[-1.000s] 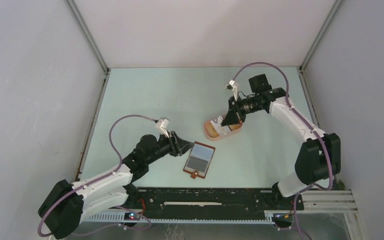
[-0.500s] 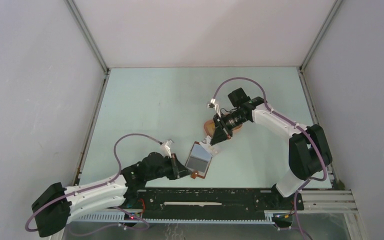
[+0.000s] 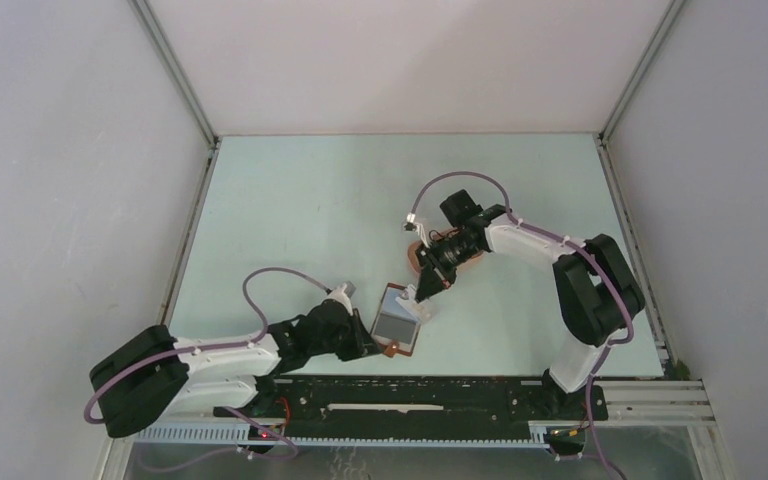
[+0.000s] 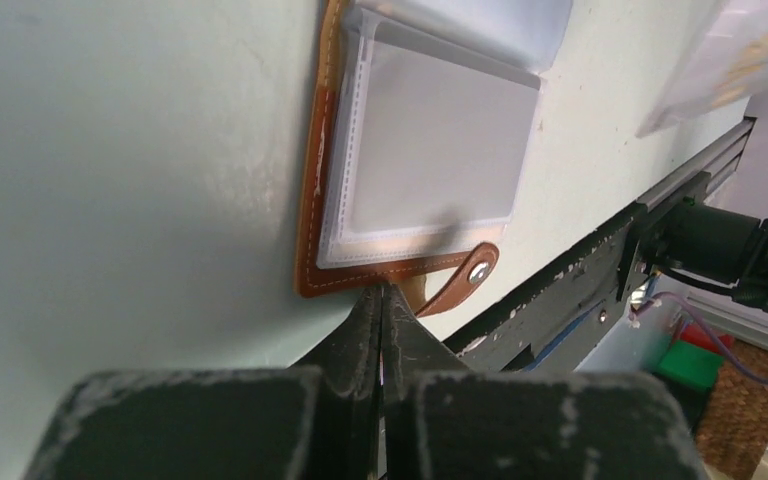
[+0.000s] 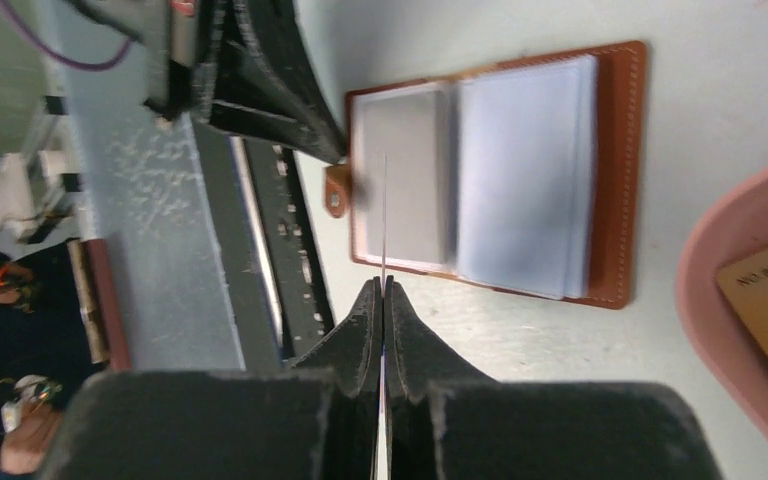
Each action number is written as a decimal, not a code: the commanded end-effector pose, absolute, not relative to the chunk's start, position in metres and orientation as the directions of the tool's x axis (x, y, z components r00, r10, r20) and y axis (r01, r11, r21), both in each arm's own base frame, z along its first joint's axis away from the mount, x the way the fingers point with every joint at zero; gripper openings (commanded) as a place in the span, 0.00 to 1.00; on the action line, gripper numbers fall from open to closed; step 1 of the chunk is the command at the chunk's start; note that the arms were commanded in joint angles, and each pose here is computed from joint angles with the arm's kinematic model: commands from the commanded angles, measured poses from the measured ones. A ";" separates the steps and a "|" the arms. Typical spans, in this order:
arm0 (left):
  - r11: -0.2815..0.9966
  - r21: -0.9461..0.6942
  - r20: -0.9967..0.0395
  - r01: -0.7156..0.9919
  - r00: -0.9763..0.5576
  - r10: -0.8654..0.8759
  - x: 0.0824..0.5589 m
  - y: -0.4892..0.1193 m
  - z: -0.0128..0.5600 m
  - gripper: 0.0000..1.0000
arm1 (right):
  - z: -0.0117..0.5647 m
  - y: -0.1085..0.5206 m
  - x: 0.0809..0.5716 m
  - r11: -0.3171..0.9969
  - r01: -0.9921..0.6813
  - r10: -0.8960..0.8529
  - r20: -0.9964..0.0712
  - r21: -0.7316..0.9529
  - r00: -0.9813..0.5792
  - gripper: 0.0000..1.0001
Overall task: Put the credit cards into the card holder
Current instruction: Move the card holder to the center of the board, then insert the credit card into the card holder.
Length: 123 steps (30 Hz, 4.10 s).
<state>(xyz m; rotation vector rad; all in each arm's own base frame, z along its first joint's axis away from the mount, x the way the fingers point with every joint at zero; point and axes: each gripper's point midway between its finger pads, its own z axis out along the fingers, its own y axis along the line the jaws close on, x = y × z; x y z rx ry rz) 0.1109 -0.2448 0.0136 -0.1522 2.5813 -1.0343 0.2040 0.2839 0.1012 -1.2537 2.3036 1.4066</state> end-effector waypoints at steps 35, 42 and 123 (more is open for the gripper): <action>0.805 -0.558 -0.631 0.201 -0.732 -0.255 0.232 -0.213 0.069 0.34 | 0.118 0.276 0.288 0.292 -0.656 -0.315 -0.578 0.696 -0.753 0.00; 0.669 -0.700 -0.595 0.250 -0.722 -0.353 0.230 -0.236 0.089 0.47 | 0.100 0.279 0.297 0.314 -0.610 -0.314 -0.526 0.728 -0.790 0.00; 0.692 -0.701 -0.497 0.171 -0.813 -0.302 0.234 -0.252 0.034 0.30 | 0.045 0.278 0.294 0.429 -0.472 -0.340 -0.346 0.770 -0.874 0.00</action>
